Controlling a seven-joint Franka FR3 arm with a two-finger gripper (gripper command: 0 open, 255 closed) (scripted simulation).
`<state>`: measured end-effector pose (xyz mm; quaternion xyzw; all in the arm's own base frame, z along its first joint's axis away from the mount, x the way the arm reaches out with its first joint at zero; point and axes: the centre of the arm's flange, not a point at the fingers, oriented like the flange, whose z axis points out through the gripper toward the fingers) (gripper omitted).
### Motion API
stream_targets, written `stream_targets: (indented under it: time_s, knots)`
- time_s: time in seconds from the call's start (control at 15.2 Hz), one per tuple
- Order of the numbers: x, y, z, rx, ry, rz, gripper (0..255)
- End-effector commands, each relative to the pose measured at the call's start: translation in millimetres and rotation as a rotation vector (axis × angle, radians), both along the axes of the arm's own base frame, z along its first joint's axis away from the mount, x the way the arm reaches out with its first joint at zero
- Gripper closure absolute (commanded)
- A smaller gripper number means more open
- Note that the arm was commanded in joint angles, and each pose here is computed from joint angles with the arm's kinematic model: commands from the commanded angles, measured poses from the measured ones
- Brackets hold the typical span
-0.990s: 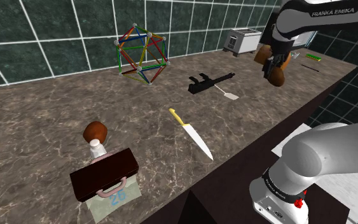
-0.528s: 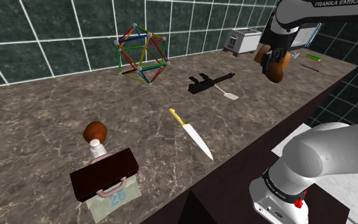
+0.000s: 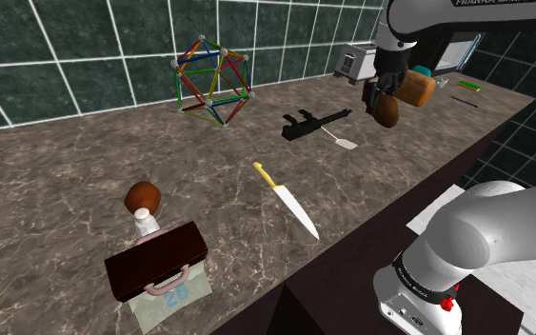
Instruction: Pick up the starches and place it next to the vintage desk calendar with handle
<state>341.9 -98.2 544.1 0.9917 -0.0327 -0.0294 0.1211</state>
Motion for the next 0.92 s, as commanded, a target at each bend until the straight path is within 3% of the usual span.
stream_targets:
  time_s: [0.0,0.86]
  knots:
    - [7,27,1,0.0,0.0,-0.001,255]
    - [52,193,1,0.0,0.0,-0.001,255]
